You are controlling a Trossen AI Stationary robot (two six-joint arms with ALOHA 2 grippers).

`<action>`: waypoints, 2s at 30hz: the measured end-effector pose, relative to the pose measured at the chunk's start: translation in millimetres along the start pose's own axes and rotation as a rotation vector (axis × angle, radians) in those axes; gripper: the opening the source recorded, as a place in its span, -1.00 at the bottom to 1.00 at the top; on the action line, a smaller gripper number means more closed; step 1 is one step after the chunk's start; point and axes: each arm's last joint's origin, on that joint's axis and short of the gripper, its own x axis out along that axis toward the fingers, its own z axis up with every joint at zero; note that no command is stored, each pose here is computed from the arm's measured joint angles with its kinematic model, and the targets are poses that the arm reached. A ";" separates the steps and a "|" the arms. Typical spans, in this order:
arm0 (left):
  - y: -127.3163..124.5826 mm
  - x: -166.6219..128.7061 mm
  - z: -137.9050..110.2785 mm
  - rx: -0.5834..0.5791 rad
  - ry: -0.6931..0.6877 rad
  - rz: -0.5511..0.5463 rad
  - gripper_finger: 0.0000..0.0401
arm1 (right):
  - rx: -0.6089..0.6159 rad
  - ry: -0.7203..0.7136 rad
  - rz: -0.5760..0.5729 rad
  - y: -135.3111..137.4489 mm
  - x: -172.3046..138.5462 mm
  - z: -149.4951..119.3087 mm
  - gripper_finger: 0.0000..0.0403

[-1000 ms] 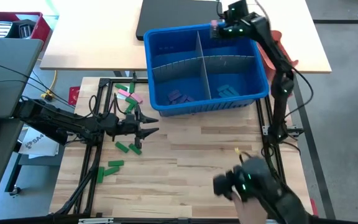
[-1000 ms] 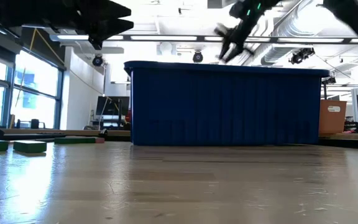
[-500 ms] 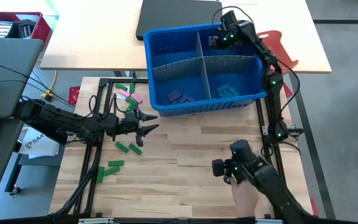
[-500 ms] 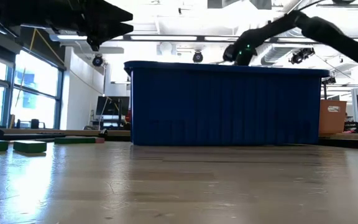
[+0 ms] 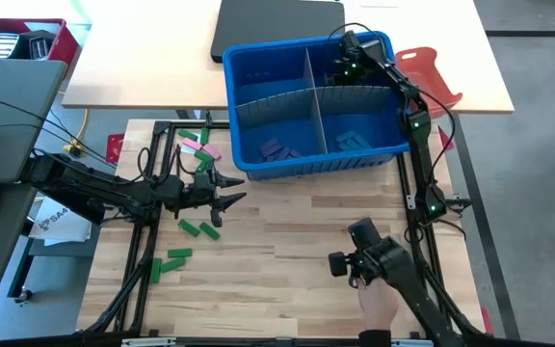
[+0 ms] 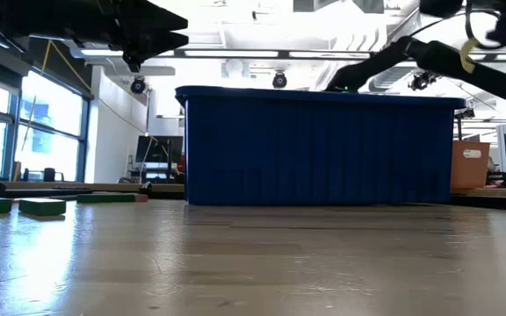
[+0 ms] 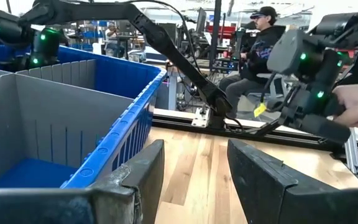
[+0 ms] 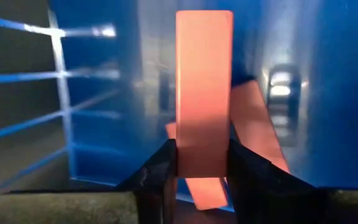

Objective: Sort blocks
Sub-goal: Put the pink block into the blue bin with the other pink block

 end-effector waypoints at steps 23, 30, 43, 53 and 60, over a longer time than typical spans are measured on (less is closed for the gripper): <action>-0.2 0.0 0.0 -0.001 0.001 -0.003 -0.15 | -0.047 0.137 -0.084 -5.5 25.8 -10.3 -0.01; -0.2 0.0 0.0 -0.006 0.001 -0.003 -0.15 | -0.139 0.057 -0.071 5.2 -15.2 -11.8 0.02; 1.8 -1.7 9.3 -0.140 0.000 0.031 -0.15 | -0.442 -0.343 -0.173 59.4 -189.2 -67.8 0.03; 54.8 1.9 60.8 -0.129 0.561 0.584 -0.15 | -0.678 -0.552 0.056 113.4 -293.9 -170.3 0.03; 96.4 15.2 48.4 -0.151 0.985 0.657 -0.15 | -0.826 -0.552 0.085 139.5 -311.2 -221.2 0.03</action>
